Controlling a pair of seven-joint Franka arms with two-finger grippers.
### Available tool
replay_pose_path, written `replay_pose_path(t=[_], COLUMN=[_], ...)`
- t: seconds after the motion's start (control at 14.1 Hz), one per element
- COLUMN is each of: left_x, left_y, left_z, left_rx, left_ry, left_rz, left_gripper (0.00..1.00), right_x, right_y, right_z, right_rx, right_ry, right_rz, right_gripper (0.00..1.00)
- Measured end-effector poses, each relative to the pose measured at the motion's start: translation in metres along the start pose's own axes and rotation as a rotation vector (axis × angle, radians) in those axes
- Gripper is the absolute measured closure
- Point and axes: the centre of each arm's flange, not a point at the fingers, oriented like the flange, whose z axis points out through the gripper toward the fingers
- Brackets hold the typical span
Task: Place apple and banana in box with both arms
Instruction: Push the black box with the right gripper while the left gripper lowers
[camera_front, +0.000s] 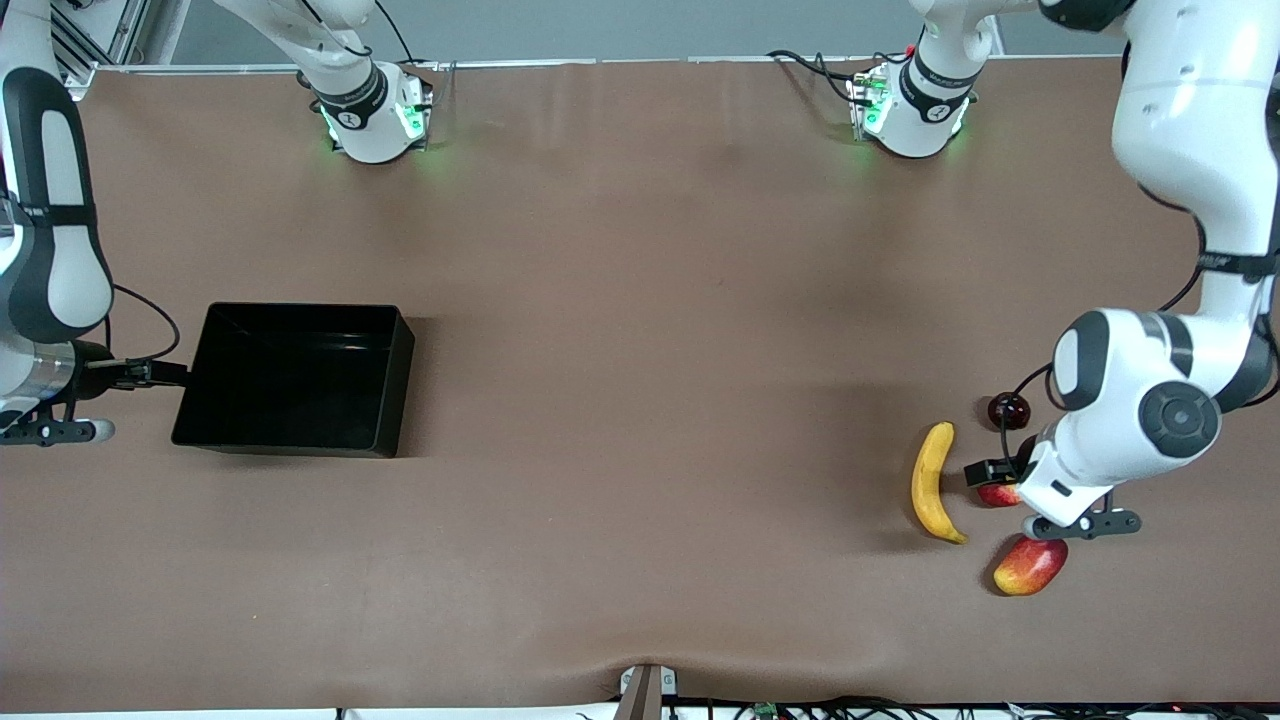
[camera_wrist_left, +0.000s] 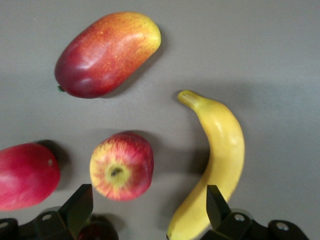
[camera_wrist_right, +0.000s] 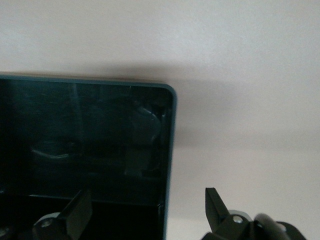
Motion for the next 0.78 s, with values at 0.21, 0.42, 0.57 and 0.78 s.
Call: replay_pose_path(t=[0.21,0.42,0.57,0.78], left_x=[0.006,0.005,0.004,0.002], left_y=[-0.016,-0.017,-0.017,-0.016], left_z=[0.018,0.024,0.033,0.047], left_rx=[0.026,0.043,0.057,0.062], left_ry=[0.002,-0.002,-0.011,-0.031], left_rz=[0.017,0.036,0.049,0.055], left_gripper=[0.00,0.00,0.00,0.00], right_x=[-0.013,-0.021,-0.021,-0.022], right_y=[0.006,0.006,0.005,0.006], right_z=[0.043,0.063,0.063,0.062], right_rx=[-0.004,-0.003,-0.003,-0.003], right_ry=[0.013,0.011,0.011,0.011], right_rz=[0.011,0.015,0.014,0.015], right_gripper=[0.00,0.31,0.52,0.82])
